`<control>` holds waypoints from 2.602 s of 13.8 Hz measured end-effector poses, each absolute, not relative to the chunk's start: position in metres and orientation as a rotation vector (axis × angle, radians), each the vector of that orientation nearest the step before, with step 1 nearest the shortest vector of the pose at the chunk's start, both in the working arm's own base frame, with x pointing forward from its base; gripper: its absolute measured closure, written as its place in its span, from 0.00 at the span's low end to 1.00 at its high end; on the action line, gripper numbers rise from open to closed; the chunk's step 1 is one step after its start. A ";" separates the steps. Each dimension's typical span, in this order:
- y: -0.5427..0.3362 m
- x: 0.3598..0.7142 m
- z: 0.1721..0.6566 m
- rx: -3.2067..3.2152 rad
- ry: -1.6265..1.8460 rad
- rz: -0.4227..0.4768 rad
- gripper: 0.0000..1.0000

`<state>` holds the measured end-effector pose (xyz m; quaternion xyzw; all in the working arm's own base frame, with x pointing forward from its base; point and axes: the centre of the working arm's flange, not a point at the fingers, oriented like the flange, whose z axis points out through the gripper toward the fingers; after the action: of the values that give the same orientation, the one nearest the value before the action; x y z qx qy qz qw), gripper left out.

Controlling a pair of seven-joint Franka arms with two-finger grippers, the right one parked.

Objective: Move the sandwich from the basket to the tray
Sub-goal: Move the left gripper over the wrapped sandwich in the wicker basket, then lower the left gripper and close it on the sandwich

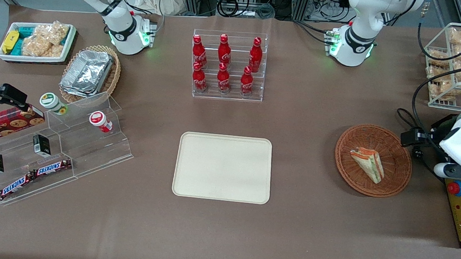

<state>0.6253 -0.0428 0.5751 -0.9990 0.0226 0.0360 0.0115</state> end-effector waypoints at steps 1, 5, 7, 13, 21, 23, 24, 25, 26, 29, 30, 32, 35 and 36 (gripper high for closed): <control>-0.042 0.625 0.575 -3.115 0.068 0.112 0.01; -0.037 0.625 0.573 -3.113 0.049 0.127 0.00; -0.034 0.623 0.559 -3.099 -0.003 0.204 0.00; -0.005 0.628 0.451 -3.055 -0.128 0.234 0.00; 0.015 0.598 0.329 -3.027 -0.543 0.124 0.02; 0.012 0.595 0.308 -3.004 -0.698 0.079 0.02; 0.012 0.594 0.297 -2.992 -0.772 0.057 0.02; 0.011 0.594 0.286 -2.979 -0.833 0.046 0.02; 0.011 0.594 0.278 -2.970 -0.871 0.044 0.02; 0.008 0.590 0.259 -2.967 -0.893 0.047 0.02; 0.007 0.585 0.252 -2.973 -0.894 0.033 0.02; 0.005 0.576 0.239 -2.978 -0.896 0.022 0.02; 0.005 0.574 0.238 -2.978 -0.898 0.019 0.13; 0.006 0.574 0.240 -2.974 -0.898 0.030 0.23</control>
<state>0.5738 0.0058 0.2402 -0.9571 -0.2889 0.0098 0.0172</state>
